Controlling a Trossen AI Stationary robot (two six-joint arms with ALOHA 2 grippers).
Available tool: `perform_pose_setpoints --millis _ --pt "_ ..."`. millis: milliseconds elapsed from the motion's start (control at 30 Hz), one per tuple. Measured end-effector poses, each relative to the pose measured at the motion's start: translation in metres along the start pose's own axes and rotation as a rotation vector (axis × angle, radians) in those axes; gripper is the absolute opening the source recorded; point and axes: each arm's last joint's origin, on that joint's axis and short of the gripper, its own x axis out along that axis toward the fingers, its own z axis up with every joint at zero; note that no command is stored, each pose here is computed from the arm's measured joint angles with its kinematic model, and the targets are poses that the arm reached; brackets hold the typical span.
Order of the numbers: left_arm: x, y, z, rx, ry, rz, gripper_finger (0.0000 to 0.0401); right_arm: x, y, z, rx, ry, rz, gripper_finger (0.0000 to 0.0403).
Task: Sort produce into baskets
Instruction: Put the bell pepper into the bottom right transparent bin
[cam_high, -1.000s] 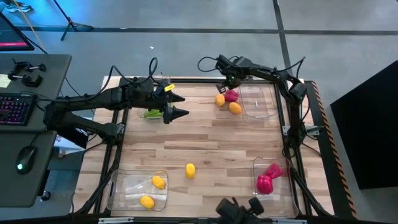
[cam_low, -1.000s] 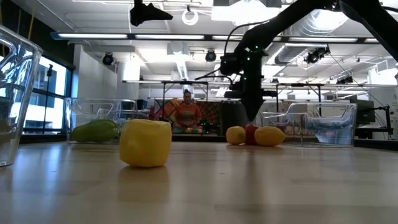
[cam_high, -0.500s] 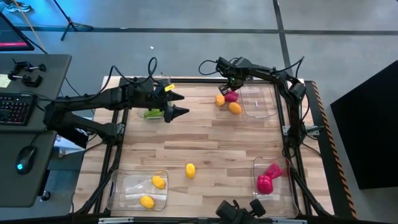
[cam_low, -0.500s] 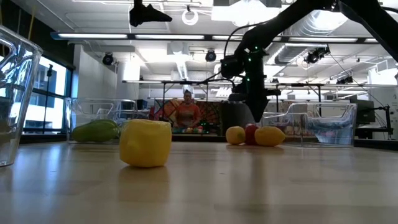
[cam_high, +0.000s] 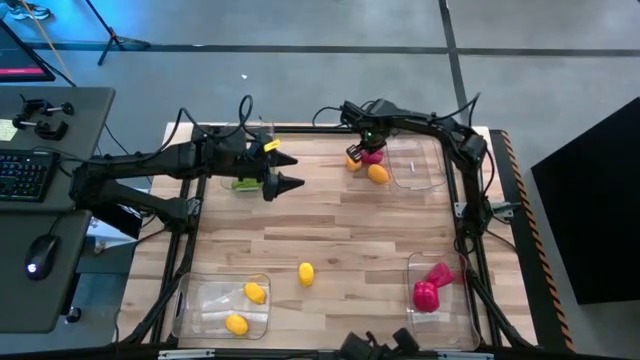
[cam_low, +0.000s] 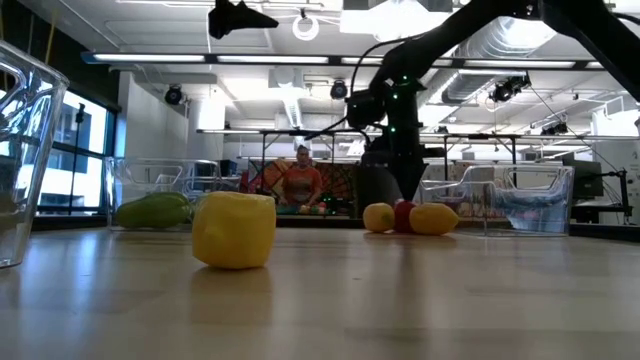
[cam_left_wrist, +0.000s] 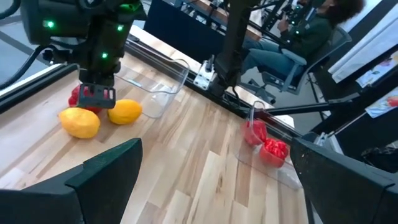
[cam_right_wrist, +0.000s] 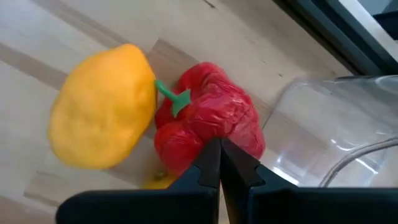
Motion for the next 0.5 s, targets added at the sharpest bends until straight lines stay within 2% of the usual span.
perform_pose_setpoints --millis 233,500 --pt "0.000 -0.004 -0.002 0.005 0.007 -0.014 0.0395 0.000 0.015 -0.003 -0.012 -0.030 -0.010 0.0000" --pt "0.000 -0.005 -0.002 0.006 0.009 -0.019 0.0395 -0.005 0.042 -0.009 -0.063 -0.062 0.070 0.0000"
